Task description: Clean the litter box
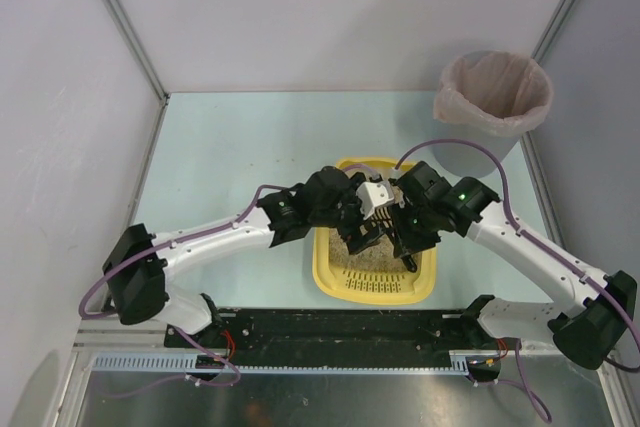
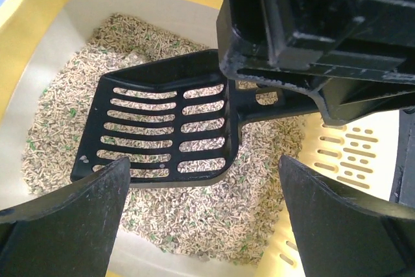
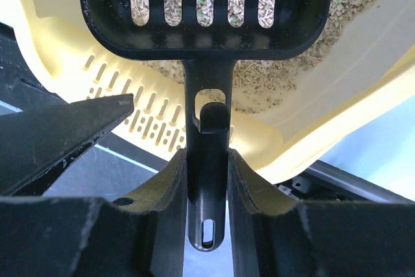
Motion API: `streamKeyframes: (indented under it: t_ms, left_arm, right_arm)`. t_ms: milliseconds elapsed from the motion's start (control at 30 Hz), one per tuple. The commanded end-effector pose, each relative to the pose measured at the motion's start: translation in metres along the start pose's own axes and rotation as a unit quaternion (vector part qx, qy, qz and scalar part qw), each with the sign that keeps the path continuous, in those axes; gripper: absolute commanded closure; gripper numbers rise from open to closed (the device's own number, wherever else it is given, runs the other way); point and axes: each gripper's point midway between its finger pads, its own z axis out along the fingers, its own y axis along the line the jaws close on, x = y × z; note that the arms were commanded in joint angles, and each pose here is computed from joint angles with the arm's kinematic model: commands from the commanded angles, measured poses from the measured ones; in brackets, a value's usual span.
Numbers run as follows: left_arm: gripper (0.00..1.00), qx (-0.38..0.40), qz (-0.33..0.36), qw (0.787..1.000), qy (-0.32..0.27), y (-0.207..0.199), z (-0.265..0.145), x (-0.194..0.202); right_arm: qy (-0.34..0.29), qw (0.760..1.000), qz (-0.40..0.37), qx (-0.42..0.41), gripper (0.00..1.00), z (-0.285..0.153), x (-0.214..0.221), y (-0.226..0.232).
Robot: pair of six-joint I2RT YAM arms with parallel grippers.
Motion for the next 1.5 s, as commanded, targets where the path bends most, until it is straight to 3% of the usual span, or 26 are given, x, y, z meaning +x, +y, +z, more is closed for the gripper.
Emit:
streamKeyframes:
  t_ms: [0, 100, 233, 600, 800, 833, 900, 933, 967, 1167, 1267, 1367, 1467]
  left_arm:
    - [0.01, 0.012, 0.052, 0.998, -0.042, -0.002, 0.002, -0.027]
    - [0.08, 0.026, 0.047, 0.998, -0.033, -0.007, 0.010, -0.019]
    - [0.26, 0.035, 0.032, 0.999, -0.022, -0.012, 0.014, -0.010]
    - [0.44, 0.062, -0.022, 0.998, 0.012, -0.024, 0.033, 0.014]
    - [0.68, 0.078, -0.047, 0.996, 0.019, -0.033, 0.038, 0.016]
    - [0.78, 0.077, -0.049, 0.996, 0.019, -0.033, 0.038, 0.015]
    - [0.88, 0.074, -0.056, 0.996, 0.018, -0.033, 0.038, 0.013]
    - [0.98, 0.074, -0.059, 0.995, 0.017, -0.033, 0.037, 0.013]
    - [1.00, 0.070, -0.063, 0.995, 0.016, -0.032, 0.037, 0.012]
    - [1.00, 0.079, -0.091, 0.993, 0.008, -0.036, 0.028, 0.004]
    - [1.00, 0.099, -0.146, 0.984, 0.010, -0.034, 0.024, 0.001]
    - [1.00, 0.146, -0.202, 0.969, 0.004, -0.029, 0.017, -0.011]
    - [1.00, 0.174, -0.214, 0.961, -0.004, -0.033, 0.011, -0.021]
  right_arm:
    - [-0.017, 0.999, -0.032, -0.021, 1.00, -0.016, -0.002, 0.004]
    - [-0.029, 0.999, -0.030, -0.025, 1.00, -0.018, -0.005, 0.005]
    - [-0.036, 0.999, -0.030, -0.028, 1.00, -0.019, -0.007, 0.006]
    - [-0.067, 0.997, -0.025, -0.023, 1.00, -0.024, -0.018, 0.002]
    - [-0.097, 0.995, -0.014, -0.010, 1.00, -0.029, -0.028, -0.006]
    - [-0.101, 0.995, -0.011, -0.008, 1.00, -0.030, -0.029, -0.007]
    - [-0.116, 0.993, -0.007, -0.002, 1.00, -0.033, -0.033, -0.011]
    - [-0.124, 0.992, -0.003, 0.000, 0.97, -0.034, -0.036, -0.012]
    - [-0.130, 0.991, -0.001, 0.002, 0.94, -0.036, -0.038, -0.014]
    - [-0.198, 0.980, 0.020, 0.010, 0.50, -0.060, -0.048, -0.023]
    - [-0.228, 0.974, 0.002, -0.005, 0.37, -0.074, -0.048, -0.020]
    - [-0.273, 0.962, -0.011, -0.024, 0.31, -0.095, -0.049, -0.016]
    - [-0.332, 0.943, -0.006, -0.018, 0.29, -0.116, -0.053, -0.023]
